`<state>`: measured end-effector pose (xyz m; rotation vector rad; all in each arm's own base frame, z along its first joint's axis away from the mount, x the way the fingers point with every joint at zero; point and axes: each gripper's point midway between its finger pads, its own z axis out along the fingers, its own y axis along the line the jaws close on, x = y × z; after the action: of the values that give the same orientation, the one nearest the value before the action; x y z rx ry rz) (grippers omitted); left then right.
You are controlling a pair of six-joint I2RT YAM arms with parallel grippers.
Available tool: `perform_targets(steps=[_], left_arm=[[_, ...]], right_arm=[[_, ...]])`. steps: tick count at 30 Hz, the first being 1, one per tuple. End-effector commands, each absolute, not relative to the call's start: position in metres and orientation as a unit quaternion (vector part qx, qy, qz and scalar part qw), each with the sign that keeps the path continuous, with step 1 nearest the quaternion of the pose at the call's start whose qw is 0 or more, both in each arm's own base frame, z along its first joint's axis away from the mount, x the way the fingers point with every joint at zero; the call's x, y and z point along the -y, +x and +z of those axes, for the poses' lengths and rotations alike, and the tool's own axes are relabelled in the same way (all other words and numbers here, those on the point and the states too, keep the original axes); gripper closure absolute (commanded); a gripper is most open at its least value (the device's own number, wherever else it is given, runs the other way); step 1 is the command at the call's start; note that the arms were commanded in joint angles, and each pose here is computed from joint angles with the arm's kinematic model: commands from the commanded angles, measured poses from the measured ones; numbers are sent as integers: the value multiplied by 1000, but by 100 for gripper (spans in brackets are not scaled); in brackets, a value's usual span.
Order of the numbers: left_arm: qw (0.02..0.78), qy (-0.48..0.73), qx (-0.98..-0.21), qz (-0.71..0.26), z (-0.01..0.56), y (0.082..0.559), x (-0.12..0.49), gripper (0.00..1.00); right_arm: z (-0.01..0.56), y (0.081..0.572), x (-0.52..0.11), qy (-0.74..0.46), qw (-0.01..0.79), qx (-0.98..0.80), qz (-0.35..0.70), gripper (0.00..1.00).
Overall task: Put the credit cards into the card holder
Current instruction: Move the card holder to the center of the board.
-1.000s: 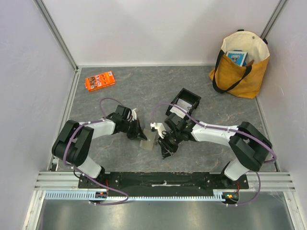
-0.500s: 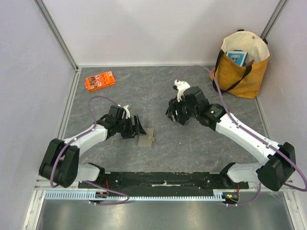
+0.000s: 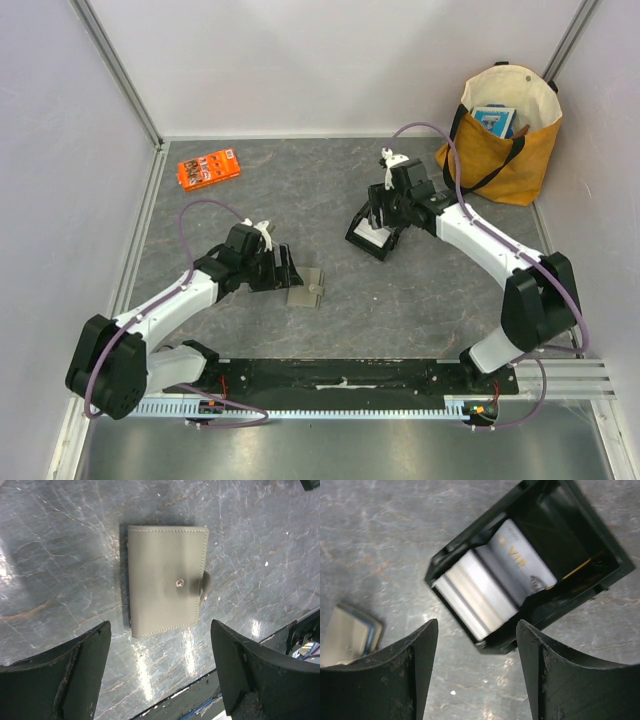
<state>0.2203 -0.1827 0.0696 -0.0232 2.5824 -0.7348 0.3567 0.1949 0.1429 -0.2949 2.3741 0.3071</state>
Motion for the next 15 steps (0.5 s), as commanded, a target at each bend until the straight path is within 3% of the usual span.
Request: perform_targets(steps=[1, 8, 15], left_arm=[[253, 12, -930, -267, 86, 221, 191, 14], [264, 20, -922, -284, 99, 224, 201, 14], [265, 21, -920, -288, 100, 224, 204, 14]], right_arm=[[158, 396, -182, -114, 386, -905, 135, 28], [148, 440, -145, -48, 400, -903, 148, 28], [113, 433, -161, -62, 344, -914, 204, 30]])
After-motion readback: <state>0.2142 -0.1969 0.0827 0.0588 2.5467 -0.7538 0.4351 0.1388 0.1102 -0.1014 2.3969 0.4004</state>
